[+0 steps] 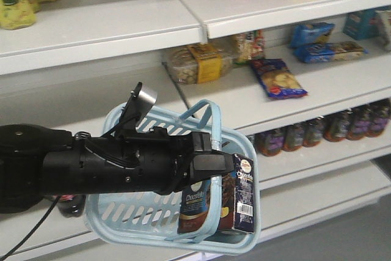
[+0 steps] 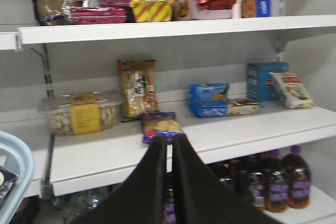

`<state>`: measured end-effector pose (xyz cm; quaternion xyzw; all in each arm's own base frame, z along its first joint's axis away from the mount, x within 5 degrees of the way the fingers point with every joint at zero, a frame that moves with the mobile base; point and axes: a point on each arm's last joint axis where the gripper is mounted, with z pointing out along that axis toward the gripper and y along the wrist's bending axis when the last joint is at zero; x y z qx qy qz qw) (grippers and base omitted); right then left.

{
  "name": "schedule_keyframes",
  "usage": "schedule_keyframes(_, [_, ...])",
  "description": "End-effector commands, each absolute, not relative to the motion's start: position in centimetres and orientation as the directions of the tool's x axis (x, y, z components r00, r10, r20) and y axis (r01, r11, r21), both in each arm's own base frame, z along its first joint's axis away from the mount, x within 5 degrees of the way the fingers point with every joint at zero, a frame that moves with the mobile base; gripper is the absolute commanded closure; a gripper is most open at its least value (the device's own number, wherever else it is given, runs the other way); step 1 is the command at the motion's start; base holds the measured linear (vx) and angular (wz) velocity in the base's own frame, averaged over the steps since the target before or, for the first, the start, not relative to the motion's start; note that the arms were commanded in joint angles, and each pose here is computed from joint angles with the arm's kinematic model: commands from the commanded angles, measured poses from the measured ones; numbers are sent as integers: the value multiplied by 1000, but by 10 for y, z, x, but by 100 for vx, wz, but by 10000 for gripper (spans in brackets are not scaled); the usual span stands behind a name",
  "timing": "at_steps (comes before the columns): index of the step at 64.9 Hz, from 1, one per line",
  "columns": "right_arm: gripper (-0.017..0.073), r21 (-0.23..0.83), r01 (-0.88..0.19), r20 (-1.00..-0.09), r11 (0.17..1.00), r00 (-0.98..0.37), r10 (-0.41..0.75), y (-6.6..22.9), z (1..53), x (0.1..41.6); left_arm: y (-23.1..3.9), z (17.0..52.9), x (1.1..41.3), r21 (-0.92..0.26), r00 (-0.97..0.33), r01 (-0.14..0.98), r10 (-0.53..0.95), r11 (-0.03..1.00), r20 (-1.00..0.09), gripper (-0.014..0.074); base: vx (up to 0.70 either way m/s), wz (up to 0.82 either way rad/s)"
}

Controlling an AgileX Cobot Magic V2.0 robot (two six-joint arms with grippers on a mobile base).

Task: Left arm holds basket, right arm returns cookies
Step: 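Turn and approach the snack shelf with the basket held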

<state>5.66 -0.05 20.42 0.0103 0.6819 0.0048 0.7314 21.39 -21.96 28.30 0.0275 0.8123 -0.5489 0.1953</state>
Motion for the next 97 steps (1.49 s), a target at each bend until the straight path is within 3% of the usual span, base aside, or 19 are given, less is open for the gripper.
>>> schedule_keyframes(1, [570,8,5,-990,1000,140,7,0,206,56,-220,311,208,-915,-916,286,-198,285,-348,599,21,81])
schedule_keyframes(46, [570,8,5,-990,1000,140,7,0,206,56,-220,311,208,-915,-916,285,-199,286,-348,599,13,50])
schedule_keyframes(97, [570,8,5,-990,1000,140,7,0,206,56,-220,311,208,-915,-916,285,-199,286,-348,599,6,7])
